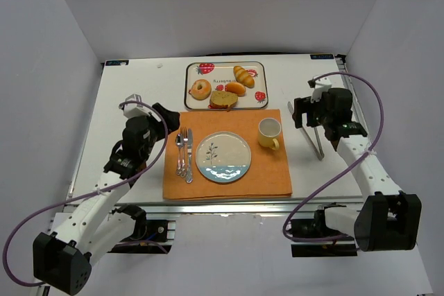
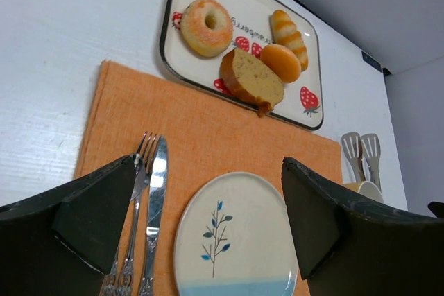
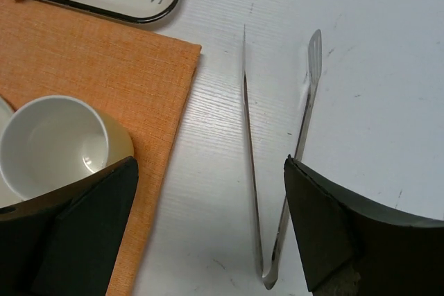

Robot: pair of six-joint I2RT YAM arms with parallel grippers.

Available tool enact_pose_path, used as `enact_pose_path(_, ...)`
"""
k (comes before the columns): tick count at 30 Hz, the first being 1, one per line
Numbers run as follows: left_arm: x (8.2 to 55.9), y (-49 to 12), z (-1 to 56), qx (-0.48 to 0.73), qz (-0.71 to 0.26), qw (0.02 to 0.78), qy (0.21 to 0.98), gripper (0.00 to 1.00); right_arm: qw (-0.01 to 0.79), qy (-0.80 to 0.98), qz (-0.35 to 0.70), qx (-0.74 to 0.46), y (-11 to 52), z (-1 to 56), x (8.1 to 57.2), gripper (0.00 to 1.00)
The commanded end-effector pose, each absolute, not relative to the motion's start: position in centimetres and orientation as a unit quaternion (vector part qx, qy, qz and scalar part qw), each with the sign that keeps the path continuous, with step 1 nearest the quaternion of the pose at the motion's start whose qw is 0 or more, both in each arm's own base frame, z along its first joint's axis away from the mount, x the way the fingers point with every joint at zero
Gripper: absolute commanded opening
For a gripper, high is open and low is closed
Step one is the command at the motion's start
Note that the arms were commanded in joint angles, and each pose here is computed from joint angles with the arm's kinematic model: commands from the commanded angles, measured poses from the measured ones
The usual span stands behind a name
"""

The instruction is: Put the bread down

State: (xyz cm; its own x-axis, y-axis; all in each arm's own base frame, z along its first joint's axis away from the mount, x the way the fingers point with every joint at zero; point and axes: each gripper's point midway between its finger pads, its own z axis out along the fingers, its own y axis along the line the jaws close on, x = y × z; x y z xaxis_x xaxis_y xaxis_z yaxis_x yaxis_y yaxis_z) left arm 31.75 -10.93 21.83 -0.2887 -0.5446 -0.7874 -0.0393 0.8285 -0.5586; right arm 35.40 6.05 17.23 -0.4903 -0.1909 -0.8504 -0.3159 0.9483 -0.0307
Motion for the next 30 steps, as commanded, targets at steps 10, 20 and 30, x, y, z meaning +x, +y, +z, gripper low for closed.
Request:
enact_pose_path(10,31.8,-10.0,21.8,-0.210,-0.209,0.570,0.766,0.00,0.434,0.855,0.135,-0.251,2.4,15.2,33.6,0.11)
enact_pose_path(20,31.8,-10.8,19.8,-0.206,-0.221,0.553,0.777,0.69,0.324,0.934,0.001,-0.148,-4.0,7.6,35.0,0.89)
enact_pose_path(30,32.3,-11.1,19.2,-0.205,-0.220,0.547,0.782,0.71,0.308,0.934,0.040,-0.179,-2.0,3.7,36.7,0.89)
